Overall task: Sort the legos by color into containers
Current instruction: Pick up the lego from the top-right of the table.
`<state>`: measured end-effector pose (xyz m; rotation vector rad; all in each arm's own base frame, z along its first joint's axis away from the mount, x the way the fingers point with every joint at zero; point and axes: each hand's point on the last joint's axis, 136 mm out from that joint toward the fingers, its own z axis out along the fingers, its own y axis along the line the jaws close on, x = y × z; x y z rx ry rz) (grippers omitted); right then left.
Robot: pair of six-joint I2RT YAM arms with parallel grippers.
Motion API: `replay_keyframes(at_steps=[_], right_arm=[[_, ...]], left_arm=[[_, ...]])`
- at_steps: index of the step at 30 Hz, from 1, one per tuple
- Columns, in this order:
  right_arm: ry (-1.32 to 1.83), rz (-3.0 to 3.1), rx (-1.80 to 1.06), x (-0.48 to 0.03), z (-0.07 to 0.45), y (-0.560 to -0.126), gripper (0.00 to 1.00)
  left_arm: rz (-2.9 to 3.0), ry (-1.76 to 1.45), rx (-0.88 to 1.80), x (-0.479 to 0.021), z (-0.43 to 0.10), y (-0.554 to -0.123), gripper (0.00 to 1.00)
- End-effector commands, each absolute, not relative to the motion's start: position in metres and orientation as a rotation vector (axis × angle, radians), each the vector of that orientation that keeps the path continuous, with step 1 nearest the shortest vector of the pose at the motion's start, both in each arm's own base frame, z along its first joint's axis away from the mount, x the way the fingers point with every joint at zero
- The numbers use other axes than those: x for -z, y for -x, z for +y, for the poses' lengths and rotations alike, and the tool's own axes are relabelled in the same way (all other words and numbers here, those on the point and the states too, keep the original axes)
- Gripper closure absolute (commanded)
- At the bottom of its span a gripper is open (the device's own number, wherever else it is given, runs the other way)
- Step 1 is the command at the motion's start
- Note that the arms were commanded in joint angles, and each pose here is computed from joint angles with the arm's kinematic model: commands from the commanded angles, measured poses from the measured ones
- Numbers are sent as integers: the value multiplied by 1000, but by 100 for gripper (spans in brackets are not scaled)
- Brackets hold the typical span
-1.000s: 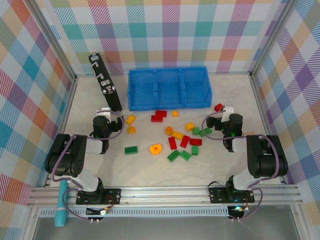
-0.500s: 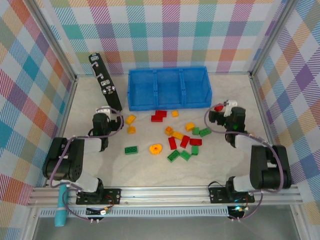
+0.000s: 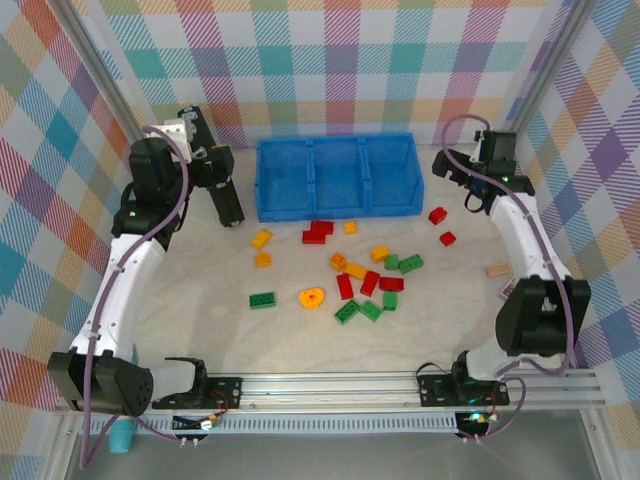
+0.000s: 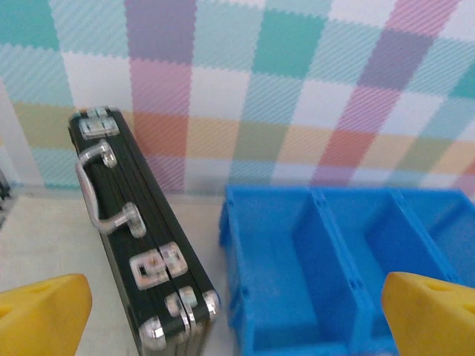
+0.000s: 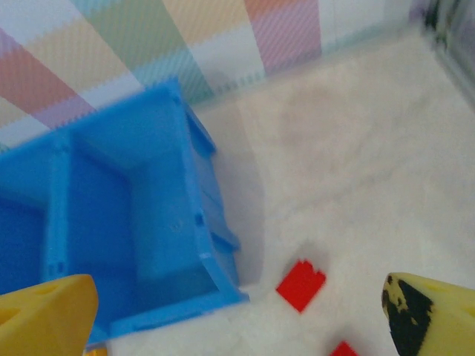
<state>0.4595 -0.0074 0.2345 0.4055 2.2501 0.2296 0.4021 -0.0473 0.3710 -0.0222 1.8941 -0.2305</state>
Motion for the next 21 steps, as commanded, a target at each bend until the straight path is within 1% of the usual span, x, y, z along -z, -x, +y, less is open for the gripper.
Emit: replay_keyframes(at_steps=[1,5,10,15,21], right_arm=[[-666,2433,-293,-181,-14,-443,4],[-822,2479,-335,-142,-17,-449,7],[-933,2522,-373,-102,-14,-461,11],[-1015,2557,-334,-71,-19,-468,15],[-1050,2583,-339,-48,-18,-479,19]], left_arm=[[2092,-51,297,-346,-62,-363,0],[2110,-69,277,-350,-59,-339,0],[2139,-78,233,-344,-53,-320,0],[2166,-72,215,-336,-49,-310,0],[2177,-66,211,-330,-48,-308,0]])
